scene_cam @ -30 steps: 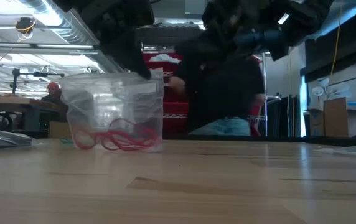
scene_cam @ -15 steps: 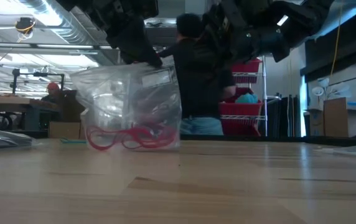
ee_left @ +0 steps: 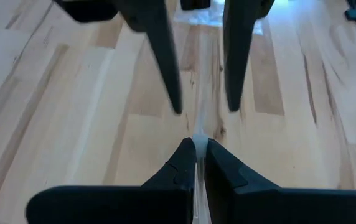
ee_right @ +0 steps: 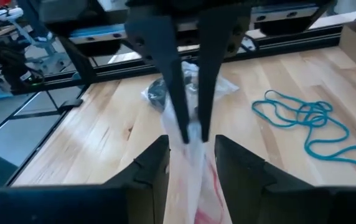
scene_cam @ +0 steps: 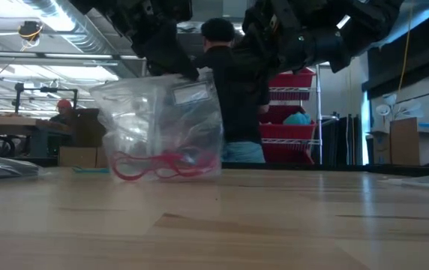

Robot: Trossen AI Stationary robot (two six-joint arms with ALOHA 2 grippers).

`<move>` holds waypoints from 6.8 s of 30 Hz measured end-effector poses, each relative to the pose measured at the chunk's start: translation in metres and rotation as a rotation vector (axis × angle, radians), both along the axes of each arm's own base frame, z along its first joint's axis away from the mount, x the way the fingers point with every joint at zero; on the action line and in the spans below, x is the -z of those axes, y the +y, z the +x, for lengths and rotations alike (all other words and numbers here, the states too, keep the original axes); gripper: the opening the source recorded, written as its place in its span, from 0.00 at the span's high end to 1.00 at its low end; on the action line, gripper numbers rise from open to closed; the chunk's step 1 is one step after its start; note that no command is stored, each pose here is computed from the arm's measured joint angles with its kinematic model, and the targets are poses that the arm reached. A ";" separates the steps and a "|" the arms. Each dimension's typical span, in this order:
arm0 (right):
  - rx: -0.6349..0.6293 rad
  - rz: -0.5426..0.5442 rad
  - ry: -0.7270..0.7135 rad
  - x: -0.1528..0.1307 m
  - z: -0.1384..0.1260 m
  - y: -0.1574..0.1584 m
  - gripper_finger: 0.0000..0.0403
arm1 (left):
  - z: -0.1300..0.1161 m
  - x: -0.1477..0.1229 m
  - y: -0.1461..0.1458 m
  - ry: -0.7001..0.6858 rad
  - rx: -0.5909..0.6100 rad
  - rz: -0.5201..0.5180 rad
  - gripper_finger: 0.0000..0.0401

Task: Sort rubber bands
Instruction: Close the transparent zip bag

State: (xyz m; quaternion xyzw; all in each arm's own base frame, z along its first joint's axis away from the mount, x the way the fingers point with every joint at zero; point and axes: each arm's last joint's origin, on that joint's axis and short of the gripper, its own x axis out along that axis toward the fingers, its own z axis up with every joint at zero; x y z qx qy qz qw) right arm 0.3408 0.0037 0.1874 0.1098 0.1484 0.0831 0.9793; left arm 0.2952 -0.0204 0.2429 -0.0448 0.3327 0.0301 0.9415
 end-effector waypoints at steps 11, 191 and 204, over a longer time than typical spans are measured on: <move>0.011 -0.022 -0.047 -0.004 0.001 0.000 0.77 | 0.002 -0.003 0.000 -0.037 0.001 -0.001 0.97; 0.005 -0.025 0.047 -0.010 0.007 0.000 0.75 | -0.001 -0.002 -0.008 -0.014 -0.036 -0.009 0.96; -0.036 -0.025 0.051 -0.010 0.007 0.001 0.99 | -0.001 -0.002 -0.008 -0.022 -0.036 -0.010 0.96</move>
